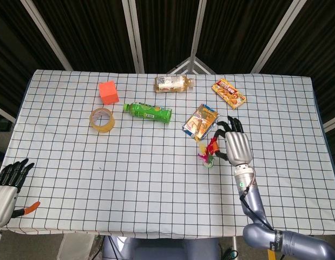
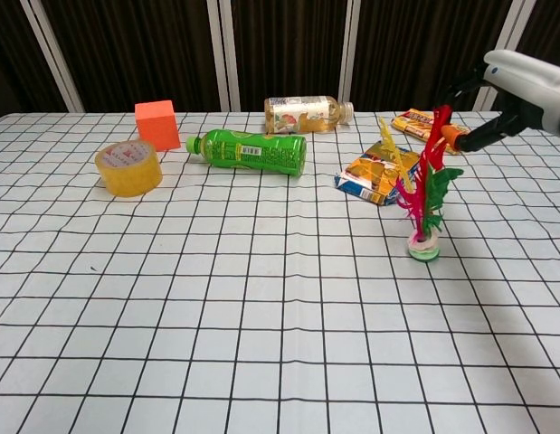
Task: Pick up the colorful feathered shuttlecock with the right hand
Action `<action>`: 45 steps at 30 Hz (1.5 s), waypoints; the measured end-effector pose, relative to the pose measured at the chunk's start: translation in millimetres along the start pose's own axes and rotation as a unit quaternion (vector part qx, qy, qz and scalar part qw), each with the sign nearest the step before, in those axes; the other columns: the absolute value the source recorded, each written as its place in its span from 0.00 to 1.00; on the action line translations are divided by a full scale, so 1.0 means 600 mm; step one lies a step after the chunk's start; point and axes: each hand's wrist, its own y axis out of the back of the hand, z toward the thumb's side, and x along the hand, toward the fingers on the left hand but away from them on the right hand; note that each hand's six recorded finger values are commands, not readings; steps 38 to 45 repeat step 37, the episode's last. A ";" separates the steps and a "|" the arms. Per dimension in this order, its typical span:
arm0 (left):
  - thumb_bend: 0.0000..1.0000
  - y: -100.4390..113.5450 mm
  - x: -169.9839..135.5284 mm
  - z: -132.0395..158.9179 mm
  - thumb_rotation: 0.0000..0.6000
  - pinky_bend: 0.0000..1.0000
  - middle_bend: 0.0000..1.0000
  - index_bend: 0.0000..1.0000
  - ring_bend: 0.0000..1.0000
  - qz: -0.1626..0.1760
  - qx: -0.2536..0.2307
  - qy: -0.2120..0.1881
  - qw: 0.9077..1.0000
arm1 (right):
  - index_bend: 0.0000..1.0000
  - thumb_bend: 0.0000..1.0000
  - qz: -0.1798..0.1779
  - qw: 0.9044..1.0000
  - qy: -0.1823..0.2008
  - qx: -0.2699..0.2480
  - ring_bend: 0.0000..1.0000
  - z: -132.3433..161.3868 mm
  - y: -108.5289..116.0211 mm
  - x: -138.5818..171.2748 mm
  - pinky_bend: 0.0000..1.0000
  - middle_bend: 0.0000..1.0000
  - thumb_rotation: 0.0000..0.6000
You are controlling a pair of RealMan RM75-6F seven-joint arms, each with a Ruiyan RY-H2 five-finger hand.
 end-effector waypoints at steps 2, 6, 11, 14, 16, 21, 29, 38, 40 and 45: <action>0.00 0.000 0.000 0.001 1.00 0.00 0.00 0.00 0.00 0.001 0.001 -0.001 1.000 | 0.31 0.56 -0.009 1.000 -0.005 0.008 0.00 -0.008 0.007 0.004 0.00 0.21 1.00; 0.00 0.000 0.000 0.002 1.00 0.00 0.00 0.00 0.00 0.003 0.000 -0.003 1.000 | 0.11 0.56 -0.014 1.000 -0.007 0.022 0.00 -0.013 0.012 0.013 0.00 0.17 1.00; 0.00 0.001 -0.001 0.002 1.00 0.00 0.00 0.00 0.00 0.006 0.001 -0.005 1.000 | 0.00 0.52 -0.014 0.999 -0.009 0.030 0.00 -0.013 0.018 0.026 0.00 0.10 1.00; 0.00 0.002 -0.001 0.002 1.00 0.00 0.00 0.00 0.00 0.007 0.001 -0.005 1.000 | 0.00 0.50 -0.016 0.999 -0.010 0.035 0.00 -0.013 0.024 0.034 0.00 0.07 1.00; 0.00 0.002 -0.001 0.002 1.00 0.00 0.00 0.00 0.00 0.008 0.001 -0.005 1.000 | 0.00 0.49 -0.021 0.999 -0.009 0.040 0.00 -0.014 0.032 0.039 0.00 0.07 1.00; 0.00 0.003 -0.001 0.002 1.00 0.00 0.00 0.00 0.00 0.009 0.000 -0.007 1.000 | 0.00 0.49 -0.037 0.998 -0.007 0.045 0.00 -0.019 0.063 0.050 0.00 0.06 1.00; 0.00 0.004 -0.002 0.002 1.00 0.00 0.00 0.00 0.00 0.013 0.007 -0.008 1.000 | 0.00 0.48 -0.060 0.994 -0.015 0.086 0.00 -0.064 0.132 0.089 0.00 0.01 1.00; 0.00 0.003 -0.003 0.002 1.00 0.00 0.00 0.00 0.00 0.019 0.027 -0.010 0.999 | 0.00 0.46 -0.043 0.982 -0.015 0.181 0.00 -0.152 0.152 0.197 0.00 0.00 1.00; 0.00 0.003 -0.003 0.002 1.00 0.00 0.00 0.00 0.00 0.019 0.027 -0.010 0.999 | 0.00 0.46 -0.043 0.982 -0.015 0.181 0.00 -0.152 0.152 0.197 0.00 0.00 1.00; 0.00 0.003 -0.003 0.002 1.00 0.00 0.00 0.00 0.00 0.019 0.027 -0.010 0.999 | 0.00 0.46 -0.043 0.982 -0.015 0.181 0.00 -0.152 0.152 0.197 0.00 0.00 1.00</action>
